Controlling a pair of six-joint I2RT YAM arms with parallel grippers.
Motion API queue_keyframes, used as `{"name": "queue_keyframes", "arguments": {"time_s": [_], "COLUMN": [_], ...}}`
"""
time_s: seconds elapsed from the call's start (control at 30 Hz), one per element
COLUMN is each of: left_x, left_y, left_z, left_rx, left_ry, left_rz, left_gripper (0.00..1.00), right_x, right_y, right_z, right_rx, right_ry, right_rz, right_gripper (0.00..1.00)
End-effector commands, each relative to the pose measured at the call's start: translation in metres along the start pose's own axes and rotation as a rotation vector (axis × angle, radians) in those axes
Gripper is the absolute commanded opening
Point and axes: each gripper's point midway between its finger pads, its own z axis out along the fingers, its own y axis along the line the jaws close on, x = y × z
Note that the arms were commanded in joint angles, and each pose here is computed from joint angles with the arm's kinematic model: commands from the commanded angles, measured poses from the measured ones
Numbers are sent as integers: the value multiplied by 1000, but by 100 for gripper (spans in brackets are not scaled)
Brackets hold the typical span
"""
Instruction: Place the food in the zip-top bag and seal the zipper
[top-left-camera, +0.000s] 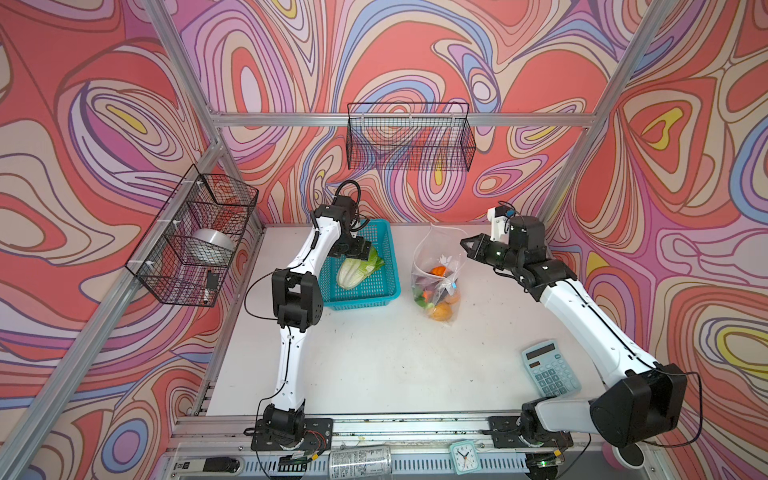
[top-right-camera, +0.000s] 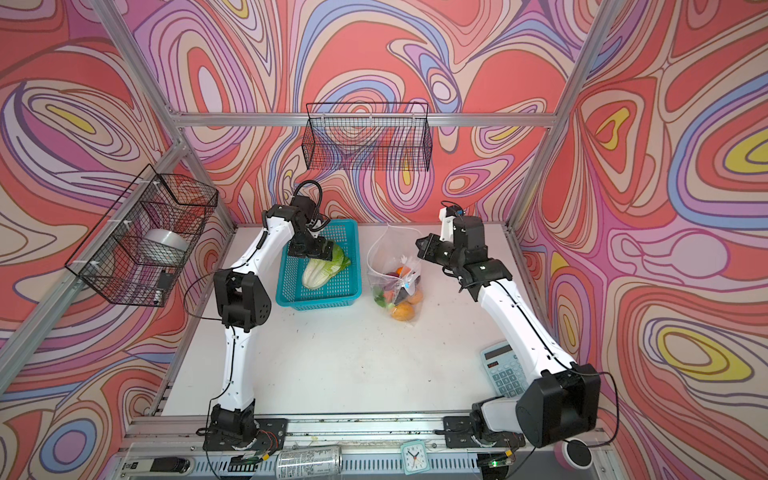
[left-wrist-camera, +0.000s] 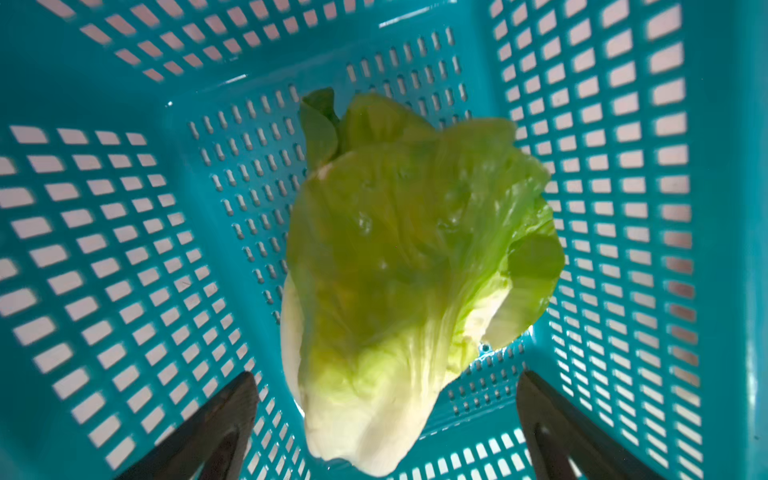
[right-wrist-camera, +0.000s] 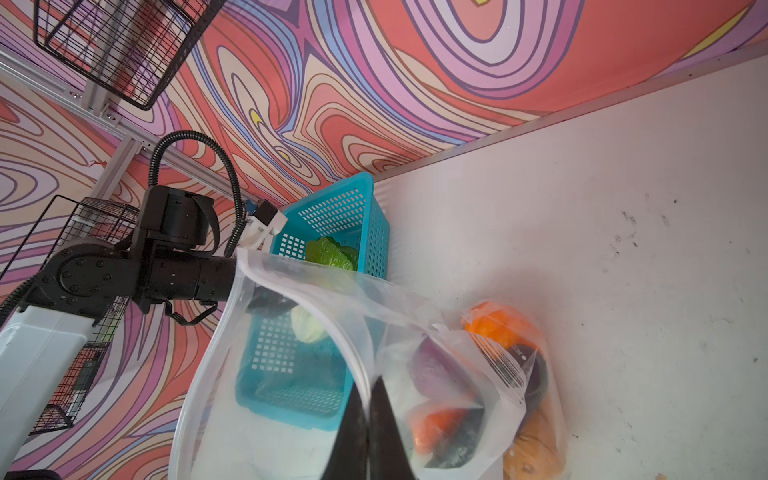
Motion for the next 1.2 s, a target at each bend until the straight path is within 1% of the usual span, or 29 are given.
{"name": "queue_keyframes", "arguments": {"time_s": [0.0, 0.07, 0.13, 0.2, 0.3, 0.4, 0.43, 0.53, 0.63, 0.73, 0.8, 0.87, 1.0, 1.07, 1.17], "left_x": [20, 25, 26, 23, 17, 13, 13, 18, 23, 27, 25, 19, 7, 7, 18], "left_y": [-2, -9, -9, -12, -17, -22, -23, -25, -29, -32, -31, -35, -37, -37, -37], "left_z": [7, 5, 2, -3, -8, -8, -6, 3, 17, 30, 28, 21, 6, 11, 26], "left_rx": [28, 52, -28, -140, -272, -372, -385, -404, -439, -437, -446, -433, -438, -442, -424], "left_ry": [101, 112, 87, 22, -63, -112, -113, -86, -66, -46, -56, -95, -149, -141, -95], "left_rz": [48, 53, 94, 172, 251, 305, 313, 296, 332, 344, 331, 328, 342, 355, 325], "left_gripper": [100, 100, 100, 100, 100, 100, 100, 100, 100, 100, 100, 100, 100, 100, 100], "right_x": [-3, -3, -3, -3, -3, -2, -2, 0, 2, 2, 1, 1, 2, 2, 1], "right_y": [-1, -3, -3, -4, -3, -3, -3, -5, -7, -7, -6, -8, -8, -8, -8], "right_z": [-11, -12, -11, -9, -6, -6, -7, -7, -8, -8, -9, -9, -7, -7, -6], "right_rx": [14, 24, 24, 21, 12, 13, 14, 16, 24, 25, 28, 34, 33, 31, 27], "right_ry": [-30, -34, -38, -40, -34, -30, -29, -28, -29, -28, -29, -29, -28, -27, -30], "right_rz": [-9, -5, 0, 4, 12, 11, 10, 9, 6, 1, -4, -8, -6, -7, -8], "right_gripper": [0, 0, 0, 0, 0, 0, 0, 0, 0, 0, 0, 0, 0, 0, 0]}}
